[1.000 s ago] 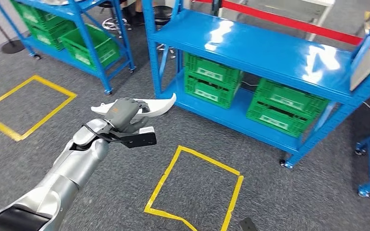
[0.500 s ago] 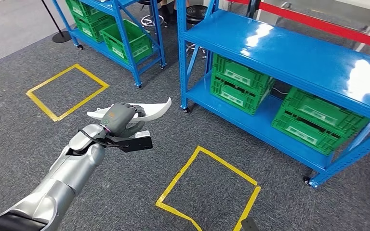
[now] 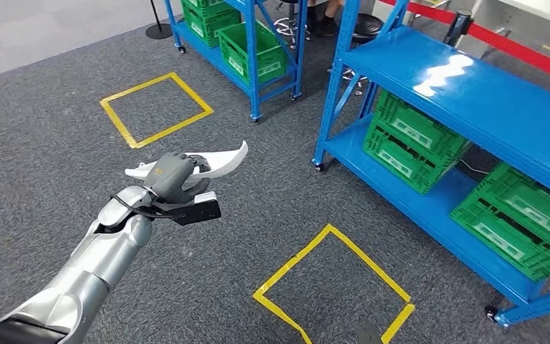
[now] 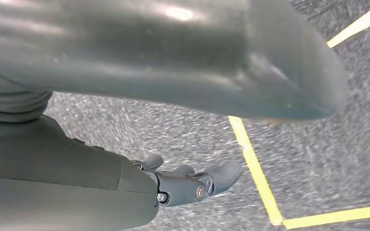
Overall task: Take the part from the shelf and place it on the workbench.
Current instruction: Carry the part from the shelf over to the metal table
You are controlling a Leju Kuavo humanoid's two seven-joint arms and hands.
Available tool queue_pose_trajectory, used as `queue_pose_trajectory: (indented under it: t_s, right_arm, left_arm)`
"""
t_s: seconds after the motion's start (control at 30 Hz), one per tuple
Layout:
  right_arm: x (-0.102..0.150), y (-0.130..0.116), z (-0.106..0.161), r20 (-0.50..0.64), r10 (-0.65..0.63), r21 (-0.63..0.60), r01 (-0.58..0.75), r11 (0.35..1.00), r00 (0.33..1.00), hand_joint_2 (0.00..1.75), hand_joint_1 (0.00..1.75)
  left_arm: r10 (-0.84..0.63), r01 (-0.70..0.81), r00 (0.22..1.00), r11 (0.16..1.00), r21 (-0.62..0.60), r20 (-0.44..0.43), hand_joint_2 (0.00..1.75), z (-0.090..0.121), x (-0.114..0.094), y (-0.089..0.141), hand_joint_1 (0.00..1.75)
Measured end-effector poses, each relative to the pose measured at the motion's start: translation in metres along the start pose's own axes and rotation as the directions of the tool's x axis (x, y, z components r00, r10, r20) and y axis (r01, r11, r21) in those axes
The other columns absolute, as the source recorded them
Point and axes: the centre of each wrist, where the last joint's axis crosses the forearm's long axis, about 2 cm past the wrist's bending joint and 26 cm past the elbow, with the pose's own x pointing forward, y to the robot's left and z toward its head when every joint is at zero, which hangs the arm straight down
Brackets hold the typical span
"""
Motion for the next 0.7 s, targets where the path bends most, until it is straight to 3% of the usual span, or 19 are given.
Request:
queue_pose_trajectory:
  t_s: [0.2, 0.7]
  right_arm:
    - [-0.002, 0.0, 0.001, -0.009, -0.003, 0.001, 0.003, 1.0, 1.0, 0.0, 0.0]
    - [-0.005, 0.0, 0.002, -0.028, -0.026, -0.012, 0.025, 1.0, 0.999, 0.0, 0.0]
  left_arm:
    - [0.02, -0.02, 1.0, 0.999, 0.043, -0.016, 1.75, 0.015, -0.008, -0.009, 1.71]
    - [0.02, -0.019, 1.0, 0.999, 0.031, -0.015, 1.75, 0.011, -0.002, -0.011, 1.71]
